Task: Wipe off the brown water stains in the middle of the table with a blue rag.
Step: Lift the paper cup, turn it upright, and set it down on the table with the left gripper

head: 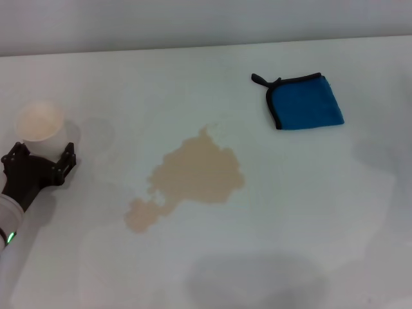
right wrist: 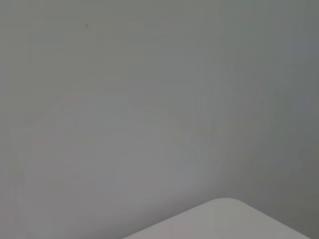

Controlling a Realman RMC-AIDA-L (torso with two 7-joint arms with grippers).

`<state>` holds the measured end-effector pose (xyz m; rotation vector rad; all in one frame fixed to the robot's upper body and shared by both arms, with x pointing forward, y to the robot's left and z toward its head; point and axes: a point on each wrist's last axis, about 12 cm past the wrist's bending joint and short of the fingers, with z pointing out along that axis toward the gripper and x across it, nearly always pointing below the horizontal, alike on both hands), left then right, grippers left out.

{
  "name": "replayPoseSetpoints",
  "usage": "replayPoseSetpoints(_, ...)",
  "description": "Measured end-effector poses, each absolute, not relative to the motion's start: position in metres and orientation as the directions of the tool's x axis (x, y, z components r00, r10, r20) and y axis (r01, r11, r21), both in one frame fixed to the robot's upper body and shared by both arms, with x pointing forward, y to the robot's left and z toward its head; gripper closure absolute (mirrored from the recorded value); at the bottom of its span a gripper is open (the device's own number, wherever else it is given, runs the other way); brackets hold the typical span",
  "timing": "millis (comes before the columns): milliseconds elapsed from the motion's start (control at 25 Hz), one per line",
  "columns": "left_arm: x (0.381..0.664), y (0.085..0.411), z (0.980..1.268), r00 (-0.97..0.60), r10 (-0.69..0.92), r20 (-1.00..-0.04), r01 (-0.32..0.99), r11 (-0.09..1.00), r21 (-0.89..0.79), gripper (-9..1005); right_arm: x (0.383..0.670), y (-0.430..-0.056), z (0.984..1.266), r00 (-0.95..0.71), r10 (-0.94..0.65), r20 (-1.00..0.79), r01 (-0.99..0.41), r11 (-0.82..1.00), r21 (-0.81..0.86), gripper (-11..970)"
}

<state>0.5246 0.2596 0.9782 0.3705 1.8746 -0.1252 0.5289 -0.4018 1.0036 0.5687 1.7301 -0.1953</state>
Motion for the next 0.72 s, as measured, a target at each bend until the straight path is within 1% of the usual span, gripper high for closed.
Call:
replayPoseSetpoints(200,0.522,0.262,0.977,-0.296,0.166,-0.941,0.288,0.954,0.078,286,0.529,-0.402,1.004,-0.136,0.267,-0.954,0.472,0.864,0.175,143)
replayPoseSetpoints(440,0.521,0.26,0.977,-0.295,0.154,-0.943,0.286,0.956,0.067,281,0.529,-0.402,1.004,-0.136,0.268,-0.954,0.472,0.864,0.175,142)
replayPoseSetpoints(680,0.514,0.257,0.977,-0.277,0.135,-0.951,0.291,0.956,0.05,99,0.529,-0.402,1.004,-0.135,0.267,-0.954,0.472,0.864,0.175,142)
replayPoseSetpoints(720,0.512,0.258,0.977,-0.263,0.127,-0.956,0.29,0.956,0.048,99,0.529,-0.402,1.004,-0.136,0.267,-0.954,0.472,0.864,0.175,142)
